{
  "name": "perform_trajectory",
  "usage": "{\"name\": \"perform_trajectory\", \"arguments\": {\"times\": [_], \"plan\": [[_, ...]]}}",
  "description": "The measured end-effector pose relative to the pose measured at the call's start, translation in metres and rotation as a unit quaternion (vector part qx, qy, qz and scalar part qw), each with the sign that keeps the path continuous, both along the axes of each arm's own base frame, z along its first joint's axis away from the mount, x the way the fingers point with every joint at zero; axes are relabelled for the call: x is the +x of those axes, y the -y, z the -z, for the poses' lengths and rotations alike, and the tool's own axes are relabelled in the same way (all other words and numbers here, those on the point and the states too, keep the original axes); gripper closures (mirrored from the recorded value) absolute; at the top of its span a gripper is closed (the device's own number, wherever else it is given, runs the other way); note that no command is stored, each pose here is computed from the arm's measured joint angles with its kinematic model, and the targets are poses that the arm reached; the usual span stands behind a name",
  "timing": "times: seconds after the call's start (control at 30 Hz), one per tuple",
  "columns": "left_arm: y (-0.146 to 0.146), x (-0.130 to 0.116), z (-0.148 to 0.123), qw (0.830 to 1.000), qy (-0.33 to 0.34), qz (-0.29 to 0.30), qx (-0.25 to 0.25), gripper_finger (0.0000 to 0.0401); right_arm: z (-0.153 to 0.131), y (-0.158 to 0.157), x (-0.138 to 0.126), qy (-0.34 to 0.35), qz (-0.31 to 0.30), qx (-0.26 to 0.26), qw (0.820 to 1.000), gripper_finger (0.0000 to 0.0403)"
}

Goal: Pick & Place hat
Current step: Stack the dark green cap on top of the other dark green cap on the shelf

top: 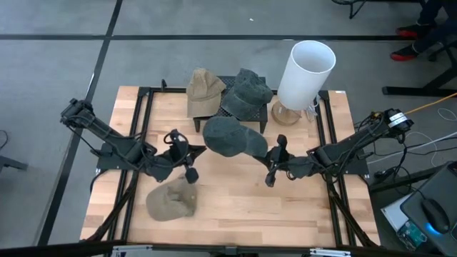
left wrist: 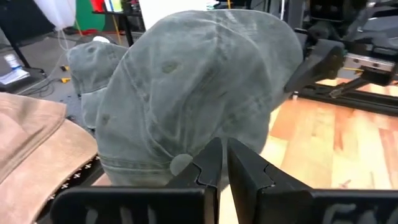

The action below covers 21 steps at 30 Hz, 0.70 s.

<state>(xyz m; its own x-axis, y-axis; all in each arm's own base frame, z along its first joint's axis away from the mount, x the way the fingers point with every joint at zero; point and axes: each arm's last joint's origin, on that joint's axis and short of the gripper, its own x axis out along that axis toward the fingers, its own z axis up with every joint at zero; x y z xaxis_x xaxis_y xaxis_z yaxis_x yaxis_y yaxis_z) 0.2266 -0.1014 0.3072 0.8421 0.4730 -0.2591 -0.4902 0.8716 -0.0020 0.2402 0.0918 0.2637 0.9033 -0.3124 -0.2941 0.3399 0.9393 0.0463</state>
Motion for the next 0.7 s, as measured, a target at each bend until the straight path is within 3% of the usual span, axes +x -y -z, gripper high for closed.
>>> {"name": "perform_trajectory", "arguments": {"times": [0.23,0.7], "plan": [[-0.006,0.002,0.002,1.000,-0.003,-0.014,-0.011,0.0338,-0.002,0.000,0.001,0.006,-0.003,-0.006,1.000,0.0387],[-0.020,0.008,0.008,0.998,-0.011,-0.035,-0.048,0.0193,-0.002,0.000,0.001,0.006,-0.003,-0.005,1.000,0.0387]]}}
